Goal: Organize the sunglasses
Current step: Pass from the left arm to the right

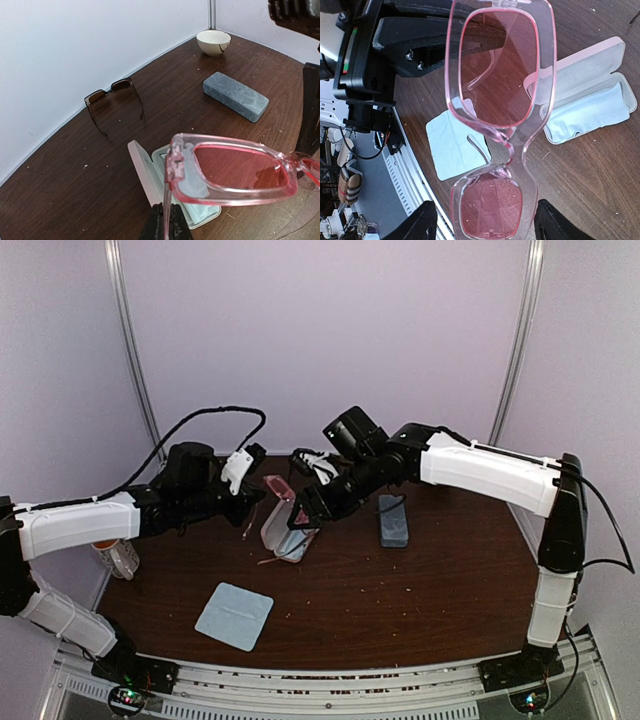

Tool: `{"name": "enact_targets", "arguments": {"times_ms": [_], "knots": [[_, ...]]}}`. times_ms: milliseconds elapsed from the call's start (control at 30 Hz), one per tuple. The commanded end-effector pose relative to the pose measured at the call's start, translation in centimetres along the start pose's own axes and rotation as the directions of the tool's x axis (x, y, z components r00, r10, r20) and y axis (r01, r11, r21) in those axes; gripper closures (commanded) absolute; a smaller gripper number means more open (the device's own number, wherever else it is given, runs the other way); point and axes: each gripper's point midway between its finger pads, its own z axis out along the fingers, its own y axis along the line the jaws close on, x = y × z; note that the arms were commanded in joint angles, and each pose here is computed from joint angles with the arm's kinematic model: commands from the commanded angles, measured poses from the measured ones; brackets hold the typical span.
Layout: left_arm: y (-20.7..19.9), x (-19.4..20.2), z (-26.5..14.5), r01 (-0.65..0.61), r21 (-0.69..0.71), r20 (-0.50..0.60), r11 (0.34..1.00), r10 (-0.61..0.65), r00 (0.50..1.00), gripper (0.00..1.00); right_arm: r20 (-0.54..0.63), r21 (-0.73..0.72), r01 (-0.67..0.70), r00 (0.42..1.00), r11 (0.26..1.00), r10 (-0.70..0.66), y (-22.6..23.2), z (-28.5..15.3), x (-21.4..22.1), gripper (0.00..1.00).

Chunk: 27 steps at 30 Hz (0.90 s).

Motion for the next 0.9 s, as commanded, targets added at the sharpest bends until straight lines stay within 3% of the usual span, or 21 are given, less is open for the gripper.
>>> {"name": "enact_targets", "arguments": {"times_ms": [0,267,567,867], "knots": [[0.0,-1.5,0.2,-0.02,-0.01,0.037,1.0,0.021,0.999,1.0,0.015,0.0,0.004,1.0,1.0,-0.004,0.2,0.5,-0.6,0.35],[0.0,-1.5,0.2,-0.021,-0.013,0.036,1.0,0.021,0.999,1.0,0.008,0.003,0.001,1.0,1.0,-0.001,-0.1,0.9,-0.5,0.49],[0.0,-2.6,-0.7,-0.001,-0.014,0.062,1.0,0.002,0.998,1.0,0.04,0.018,0.009,0.999,1.0,-0.009,-0.1,0.3,-0.8,0.53],[0.1,-4.1,-3.1,0.016,-0.02,0.131,1.0,-0.013,0.991,0.72,0.114,0.044,0.038,0.993,0.998,-0.043,-0.3,-0.8,-1.5,0.57]]}}
